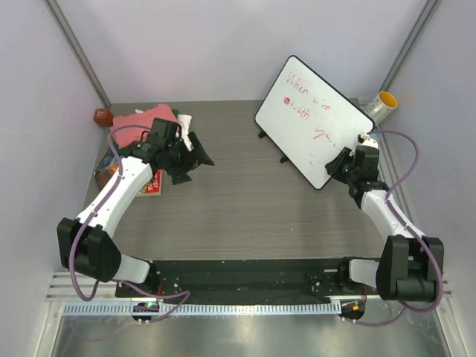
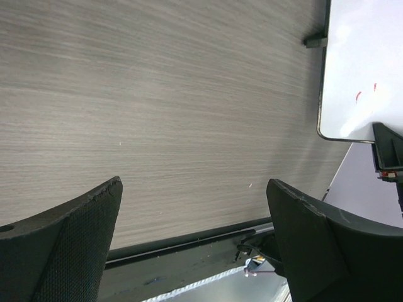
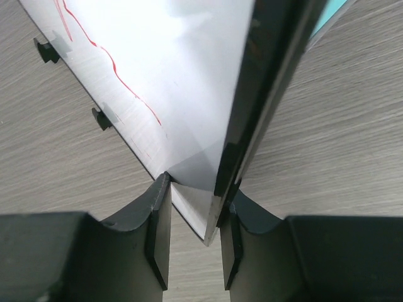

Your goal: Fold and stack the t-shirts

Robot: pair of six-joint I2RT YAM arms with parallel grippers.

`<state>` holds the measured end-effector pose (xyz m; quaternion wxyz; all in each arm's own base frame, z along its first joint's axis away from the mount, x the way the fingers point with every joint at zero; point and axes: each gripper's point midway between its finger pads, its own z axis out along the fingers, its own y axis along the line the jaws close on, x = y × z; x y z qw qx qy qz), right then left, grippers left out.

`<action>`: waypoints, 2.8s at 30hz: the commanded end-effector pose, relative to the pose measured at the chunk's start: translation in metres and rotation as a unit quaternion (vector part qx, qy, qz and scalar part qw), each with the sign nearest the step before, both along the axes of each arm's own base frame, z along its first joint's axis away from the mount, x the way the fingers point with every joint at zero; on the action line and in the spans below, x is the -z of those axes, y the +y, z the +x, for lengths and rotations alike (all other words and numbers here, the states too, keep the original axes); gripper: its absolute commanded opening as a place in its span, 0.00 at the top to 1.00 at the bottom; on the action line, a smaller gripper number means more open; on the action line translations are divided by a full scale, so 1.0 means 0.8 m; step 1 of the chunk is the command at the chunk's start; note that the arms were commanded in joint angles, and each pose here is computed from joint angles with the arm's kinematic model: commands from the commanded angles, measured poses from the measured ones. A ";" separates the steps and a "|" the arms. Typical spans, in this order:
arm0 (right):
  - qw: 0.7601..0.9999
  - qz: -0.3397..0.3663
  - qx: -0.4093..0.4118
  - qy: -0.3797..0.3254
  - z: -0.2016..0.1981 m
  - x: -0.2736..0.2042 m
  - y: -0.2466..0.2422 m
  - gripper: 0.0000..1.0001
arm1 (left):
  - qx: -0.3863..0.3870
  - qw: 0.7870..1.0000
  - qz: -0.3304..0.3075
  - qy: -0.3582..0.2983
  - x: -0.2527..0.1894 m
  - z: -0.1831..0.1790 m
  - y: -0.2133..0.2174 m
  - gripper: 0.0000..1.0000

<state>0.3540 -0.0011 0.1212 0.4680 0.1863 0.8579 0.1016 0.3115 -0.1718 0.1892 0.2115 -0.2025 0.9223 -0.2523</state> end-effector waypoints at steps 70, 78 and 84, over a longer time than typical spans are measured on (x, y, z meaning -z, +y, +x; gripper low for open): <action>0.973 -0.069 -0.019 0.217 -0.089 0.082 0.034 0.99 | 0.102 0.980 -0.160 -0.059 0.144 0.310 -0.245 0.28; 0.982 -0.056 -0.015 0.180 -0.062 0.060 0.041 0.99 | 0.115 0.980 -0.154 -0.053 0.144 0.297 -0.243 0.28; 0.986 -0.045 -0.017 0.159 -0.052 0.045 0.048 0.99 | 0.117 0.980 -0.152 -0.055 0.142 0.296 -0.242 0.25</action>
